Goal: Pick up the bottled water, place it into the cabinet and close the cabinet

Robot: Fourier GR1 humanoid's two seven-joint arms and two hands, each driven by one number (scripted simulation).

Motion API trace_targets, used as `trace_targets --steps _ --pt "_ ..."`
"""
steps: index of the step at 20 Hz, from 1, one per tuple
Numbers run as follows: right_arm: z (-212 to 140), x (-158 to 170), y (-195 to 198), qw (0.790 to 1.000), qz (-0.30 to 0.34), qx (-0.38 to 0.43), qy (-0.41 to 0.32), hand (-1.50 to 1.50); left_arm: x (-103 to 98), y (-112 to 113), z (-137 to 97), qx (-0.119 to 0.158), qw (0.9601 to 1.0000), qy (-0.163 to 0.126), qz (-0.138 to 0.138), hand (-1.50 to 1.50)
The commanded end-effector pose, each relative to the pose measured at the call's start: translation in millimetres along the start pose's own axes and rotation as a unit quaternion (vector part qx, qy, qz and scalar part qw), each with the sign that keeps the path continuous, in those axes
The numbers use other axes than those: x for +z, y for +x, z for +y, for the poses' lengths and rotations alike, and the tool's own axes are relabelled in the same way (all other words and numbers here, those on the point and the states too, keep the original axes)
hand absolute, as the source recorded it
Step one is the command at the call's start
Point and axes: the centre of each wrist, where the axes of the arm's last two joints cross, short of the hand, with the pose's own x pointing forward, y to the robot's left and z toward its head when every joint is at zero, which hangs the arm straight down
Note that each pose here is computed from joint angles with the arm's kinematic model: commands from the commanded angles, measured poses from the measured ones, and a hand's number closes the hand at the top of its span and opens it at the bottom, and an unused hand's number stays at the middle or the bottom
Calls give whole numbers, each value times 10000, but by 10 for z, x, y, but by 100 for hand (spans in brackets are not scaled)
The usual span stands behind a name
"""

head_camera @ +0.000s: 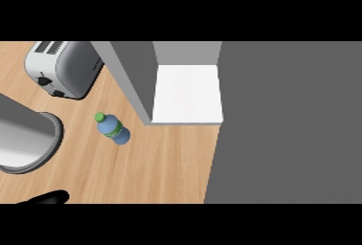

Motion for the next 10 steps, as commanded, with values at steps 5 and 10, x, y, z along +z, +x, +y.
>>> trace_targets --steps 5,10 --pt "33 152 257 9986 -264 438 -119 -150 -137 -132 86 -133 9999 55 74 -150" --pt "39 194 387 9990 -243 383 -43 -150 -101 -249 114 -228 9996 17 173 -150"
